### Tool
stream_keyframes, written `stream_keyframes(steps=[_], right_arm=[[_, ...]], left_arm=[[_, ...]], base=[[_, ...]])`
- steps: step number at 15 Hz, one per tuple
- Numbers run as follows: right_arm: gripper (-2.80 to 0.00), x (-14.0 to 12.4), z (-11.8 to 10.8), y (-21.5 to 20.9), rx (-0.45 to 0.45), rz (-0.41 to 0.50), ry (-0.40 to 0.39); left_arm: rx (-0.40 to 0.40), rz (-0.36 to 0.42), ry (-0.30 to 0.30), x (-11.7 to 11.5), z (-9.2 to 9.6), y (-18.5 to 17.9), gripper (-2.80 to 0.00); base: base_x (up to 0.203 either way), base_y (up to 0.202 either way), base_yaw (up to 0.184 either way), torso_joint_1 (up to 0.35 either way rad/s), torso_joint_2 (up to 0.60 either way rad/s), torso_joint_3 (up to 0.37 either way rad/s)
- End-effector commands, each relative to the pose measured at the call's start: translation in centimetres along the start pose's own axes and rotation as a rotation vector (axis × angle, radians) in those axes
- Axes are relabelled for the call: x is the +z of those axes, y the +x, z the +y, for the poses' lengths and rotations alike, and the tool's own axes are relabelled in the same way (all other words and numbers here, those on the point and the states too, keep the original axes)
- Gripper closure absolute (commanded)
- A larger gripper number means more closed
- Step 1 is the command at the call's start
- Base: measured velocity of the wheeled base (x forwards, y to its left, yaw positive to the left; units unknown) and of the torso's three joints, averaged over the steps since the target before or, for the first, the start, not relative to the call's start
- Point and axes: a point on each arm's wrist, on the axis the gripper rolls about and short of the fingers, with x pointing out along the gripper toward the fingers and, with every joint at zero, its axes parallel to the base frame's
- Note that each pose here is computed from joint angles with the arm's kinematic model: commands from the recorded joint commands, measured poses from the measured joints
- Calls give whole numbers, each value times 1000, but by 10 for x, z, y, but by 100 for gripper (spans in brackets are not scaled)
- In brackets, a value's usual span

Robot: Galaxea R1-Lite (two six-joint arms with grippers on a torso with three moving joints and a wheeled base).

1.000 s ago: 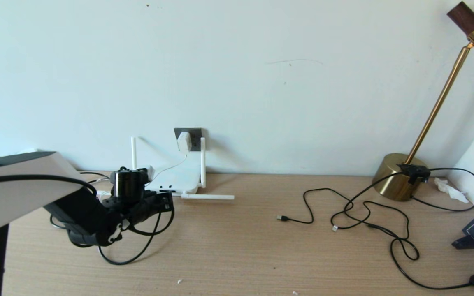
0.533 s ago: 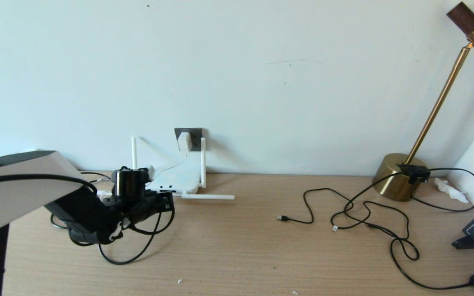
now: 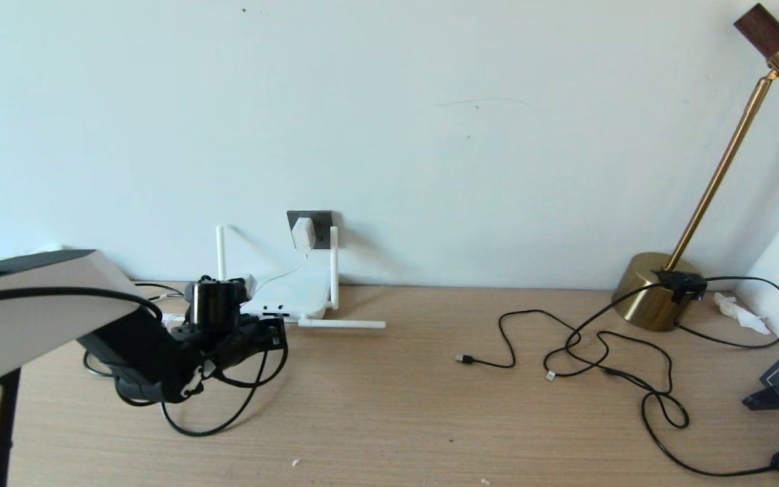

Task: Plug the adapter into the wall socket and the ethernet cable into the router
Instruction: Plug cable into router interface

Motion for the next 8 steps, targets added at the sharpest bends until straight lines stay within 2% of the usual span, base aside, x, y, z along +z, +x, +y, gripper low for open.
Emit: stream_keyframes(steps=[1,8], right_arm=[[-280,0,0,0,0,3,-1],[-280,0,0,0,0,3,-1]], left_arm=[[2,6,-1,-4,0,2,0],[1,1,-1,-2,0,3,0]], base=[[0,0,0,0,0,0],[0,0,0,0,0,0]])
